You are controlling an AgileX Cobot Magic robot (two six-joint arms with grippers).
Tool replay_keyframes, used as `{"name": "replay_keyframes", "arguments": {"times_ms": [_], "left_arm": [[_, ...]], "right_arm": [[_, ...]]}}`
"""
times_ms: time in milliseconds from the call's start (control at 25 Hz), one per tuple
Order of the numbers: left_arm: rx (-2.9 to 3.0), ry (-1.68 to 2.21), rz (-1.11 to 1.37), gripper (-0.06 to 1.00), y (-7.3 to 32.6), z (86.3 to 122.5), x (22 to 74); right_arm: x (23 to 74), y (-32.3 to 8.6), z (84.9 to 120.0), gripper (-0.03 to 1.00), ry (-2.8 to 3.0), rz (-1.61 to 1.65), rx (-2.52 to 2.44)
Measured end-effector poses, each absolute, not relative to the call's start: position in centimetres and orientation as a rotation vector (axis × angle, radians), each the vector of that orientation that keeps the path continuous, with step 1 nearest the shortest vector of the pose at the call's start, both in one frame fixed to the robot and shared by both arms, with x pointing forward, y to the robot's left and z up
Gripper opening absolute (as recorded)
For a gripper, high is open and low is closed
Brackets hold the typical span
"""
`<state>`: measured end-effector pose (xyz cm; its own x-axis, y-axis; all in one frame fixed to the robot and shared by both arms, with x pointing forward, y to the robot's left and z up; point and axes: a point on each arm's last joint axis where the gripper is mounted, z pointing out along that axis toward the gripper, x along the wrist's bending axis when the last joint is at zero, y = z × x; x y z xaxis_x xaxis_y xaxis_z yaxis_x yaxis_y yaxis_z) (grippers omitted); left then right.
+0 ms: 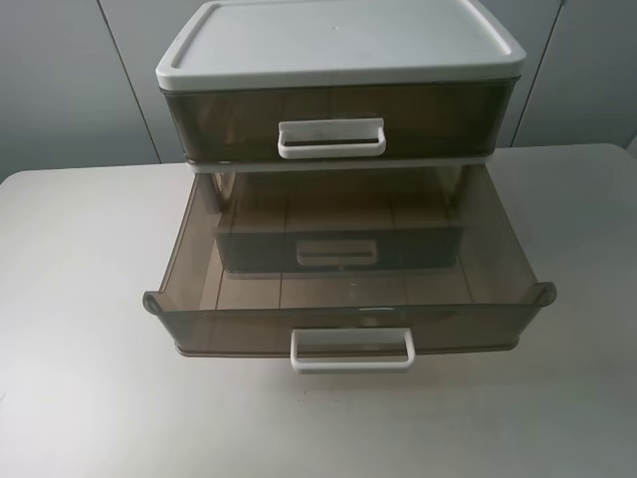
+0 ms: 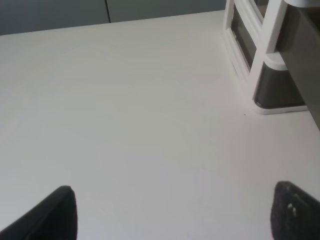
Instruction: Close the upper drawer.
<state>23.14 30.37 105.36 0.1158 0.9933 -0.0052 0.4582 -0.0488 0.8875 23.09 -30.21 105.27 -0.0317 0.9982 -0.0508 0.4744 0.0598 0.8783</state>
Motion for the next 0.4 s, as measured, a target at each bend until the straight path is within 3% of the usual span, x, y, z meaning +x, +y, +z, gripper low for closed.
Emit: {"name": "replay_keyframes", "arguments": {"times_ms": [400], "left_arm": [[1.619, 1.449, 0.872, 0.74, 30.37, 105.36, 23.14]], "right_arm": [[23.09, -30.21, 105.27, 0.7, 1.605, 0.903, 1.508]]}}
